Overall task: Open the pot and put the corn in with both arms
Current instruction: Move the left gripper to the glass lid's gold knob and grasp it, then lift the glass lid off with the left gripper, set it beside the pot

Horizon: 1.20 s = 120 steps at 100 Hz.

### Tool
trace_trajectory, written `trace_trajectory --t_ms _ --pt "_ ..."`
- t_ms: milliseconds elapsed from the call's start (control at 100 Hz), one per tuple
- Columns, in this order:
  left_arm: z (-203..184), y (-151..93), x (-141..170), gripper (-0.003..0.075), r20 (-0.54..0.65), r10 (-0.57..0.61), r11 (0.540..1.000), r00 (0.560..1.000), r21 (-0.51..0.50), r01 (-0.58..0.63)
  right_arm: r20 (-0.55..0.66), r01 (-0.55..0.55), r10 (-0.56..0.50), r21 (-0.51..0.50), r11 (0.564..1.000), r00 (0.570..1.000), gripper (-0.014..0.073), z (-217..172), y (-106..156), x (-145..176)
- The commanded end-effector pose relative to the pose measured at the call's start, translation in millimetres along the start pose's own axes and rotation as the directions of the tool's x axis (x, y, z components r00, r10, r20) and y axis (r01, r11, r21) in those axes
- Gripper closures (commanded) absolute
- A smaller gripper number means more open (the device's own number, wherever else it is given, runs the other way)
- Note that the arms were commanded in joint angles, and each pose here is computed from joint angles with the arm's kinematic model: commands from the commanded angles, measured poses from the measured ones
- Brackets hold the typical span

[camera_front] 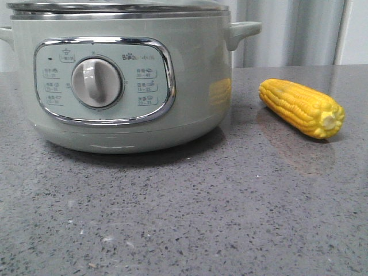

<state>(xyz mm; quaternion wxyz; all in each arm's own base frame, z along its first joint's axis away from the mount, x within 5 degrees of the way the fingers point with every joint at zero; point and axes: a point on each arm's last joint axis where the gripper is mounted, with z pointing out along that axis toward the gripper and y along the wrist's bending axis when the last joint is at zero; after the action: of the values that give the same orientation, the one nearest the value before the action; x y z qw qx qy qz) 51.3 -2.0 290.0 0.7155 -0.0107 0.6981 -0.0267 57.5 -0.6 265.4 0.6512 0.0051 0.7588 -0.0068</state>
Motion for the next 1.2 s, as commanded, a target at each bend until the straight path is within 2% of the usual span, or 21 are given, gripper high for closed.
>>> trace_trajectory --t_ms 0,190,280,350,470,550,660,800,1020,1190 --pt "7 -1 -29 0.0741 0.039 0.006 1.000 0.999 0.002 -0.006 0.031 0.002 -0.002 -0.002 1.000 1.000 0.0659 5 0 -32" --pt "27 -2 -49 0.0740 0.040 0.005 1.000 0.999 -0.001 -0.005 -0.091 -0.114 0.110 -0.044 0.993 0.990 0.0659 30 4 -66" --pt "34 -1 -53 0.0720 0.049 0.004 1.000 0.999 -0.004 -0.004 -0.125 -0.139 0.132 -0.043 0.989 0.983 0.0661 43 5 -68" --pt "39 -1 -56 0.0634 0.080 -0.012 1.000 0.997 -0.004 0.012 -0.159 -0.141 0.133 -0.037 0.989 0.978 0.0661 52 4 -65" --pt "47 -1 -60 0.0348 0.133 -0.014 1.000 0.991 -0.009 0.015 -0.218 -0.144 0.134 -0.029 0.989 0.967 0.0661 65 4 -59" --pt "53 0 -62 0.0247 0.164 -0.066 0.998 0.984 -0.003 0.068 -0.257 -0.145 0.134 -0.024 0.989 0.957 0.0661 73 4 -55" --pt "63 -5 -65 0.0241 0.136 -0.076 0.997 0.988 0.040 0.071 -0.297 -0.146 0.134 -0.019 0.989 0.945 0.0661 79 4 -51" --pt "80 -24 -71 0.0241 0.123 -0.025 0.986 0.992 0.167 0.004 -0.324 -0.147 0.134 -0.016 0.989 0.937 0.0661 84 4 -48" --pt "113 -71 -68 0.0269 0.152 -0.056 0.923 0.987 0.385 -0.006 -0.335 -0.133 0.120 -0.015 0.991 0.935 0.0661 85 4 -46" --pt "138 -110 -58 0.0272 0.129 0.011 0.865 0.992 0.496 -0.074 -0.337 -0.108 0.097 -0.013 0.994 0.937 0.0661 85 3 -46"
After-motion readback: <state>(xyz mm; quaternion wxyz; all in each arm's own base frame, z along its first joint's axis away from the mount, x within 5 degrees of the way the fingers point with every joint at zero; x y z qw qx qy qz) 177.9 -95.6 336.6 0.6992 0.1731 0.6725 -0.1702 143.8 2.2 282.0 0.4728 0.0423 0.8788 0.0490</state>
